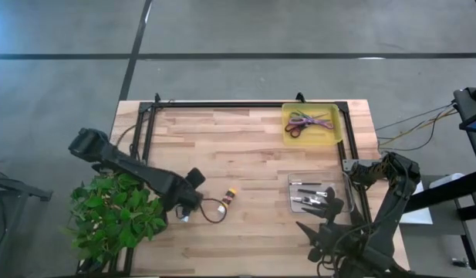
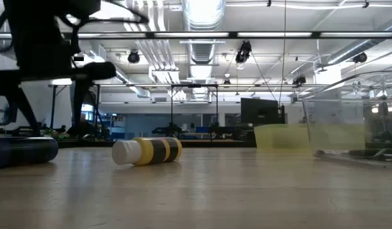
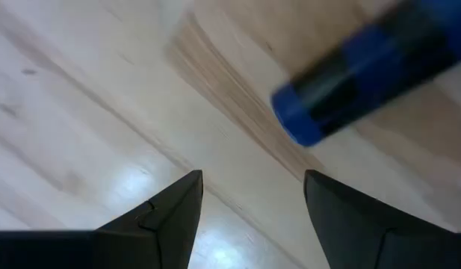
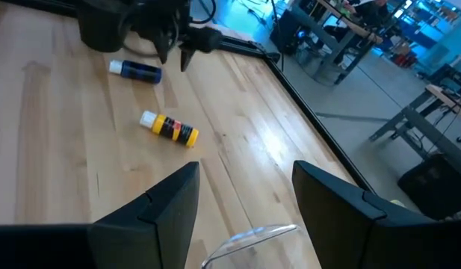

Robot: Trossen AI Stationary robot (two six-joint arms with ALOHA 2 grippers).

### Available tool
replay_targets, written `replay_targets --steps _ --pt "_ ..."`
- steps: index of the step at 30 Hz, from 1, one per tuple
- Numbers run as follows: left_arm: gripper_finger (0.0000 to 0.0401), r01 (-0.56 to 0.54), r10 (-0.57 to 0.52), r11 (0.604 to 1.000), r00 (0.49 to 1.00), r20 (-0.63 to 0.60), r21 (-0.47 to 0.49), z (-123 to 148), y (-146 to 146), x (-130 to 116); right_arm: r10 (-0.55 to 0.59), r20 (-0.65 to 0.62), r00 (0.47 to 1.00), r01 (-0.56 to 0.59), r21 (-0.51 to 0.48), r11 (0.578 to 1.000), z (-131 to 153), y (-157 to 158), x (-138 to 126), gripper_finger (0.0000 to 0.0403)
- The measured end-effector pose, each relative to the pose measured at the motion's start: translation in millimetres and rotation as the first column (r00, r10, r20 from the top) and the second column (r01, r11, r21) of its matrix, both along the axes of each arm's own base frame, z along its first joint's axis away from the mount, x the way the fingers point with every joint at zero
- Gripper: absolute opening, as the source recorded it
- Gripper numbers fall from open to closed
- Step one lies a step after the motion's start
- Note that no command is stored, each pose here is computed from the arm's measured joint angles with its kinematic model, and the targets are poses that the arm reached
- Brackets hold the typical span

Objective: Pick & Place Paint Supplies
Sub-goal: Put the blue paint bottle into the black bin

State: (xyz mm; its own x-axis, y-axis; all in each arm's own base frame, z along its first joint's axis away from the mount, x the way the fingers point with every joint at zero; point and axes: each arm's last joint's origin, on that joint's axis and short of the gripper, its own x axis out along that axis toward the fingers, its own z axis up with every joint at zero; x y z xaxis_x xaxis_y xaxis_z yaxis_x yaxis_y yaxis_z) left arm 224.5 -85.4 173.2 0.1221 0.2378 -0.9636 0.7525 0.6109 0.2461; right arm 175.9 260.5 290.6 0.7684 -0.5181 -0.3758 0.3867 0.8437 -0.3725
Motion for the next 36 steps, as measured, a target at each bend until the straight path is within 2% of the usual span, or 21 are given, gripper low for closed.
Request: replay_targets --steps 7,12,26,30,36 --pt "0.0239 0.092 -0.079 0.993 0.983 -0.164 0.073 -24 -8 -2 0.004 -0.003 1.000 -0.004 -0.003 1.000 1 0 0 0.0215" --pt "0.0239 0.197 -0.171 0.964 0.973 -0.154 0.176 -28 -12 0 0.006 -0.004 1.000 -0.006 -0.002 1.000 3 -1 0 0.0215" --pt "0.0239 0.302 -0.291 0.945 0.951 -0.102 0.124 -21 -40 -4 0.002 -0.014 1.000 -0.001 0.017 1.000 6 -2 -1 0.0215" --pt "0.0239 0.303 -0.292 0.947 0.950 -0.111 0.102 -25 -40 -7 0.000 -0.023 1.000 0.001 0.022 1.000 5 -2 -1 0.0215" --pt "0.0239 0.319 -0.316 0.945 0.948 -0.044 0.078 -28 -42 -1 0.000 -0.027 1.000 0.000 0.021 1.000 5 -2 -2 0.0215"
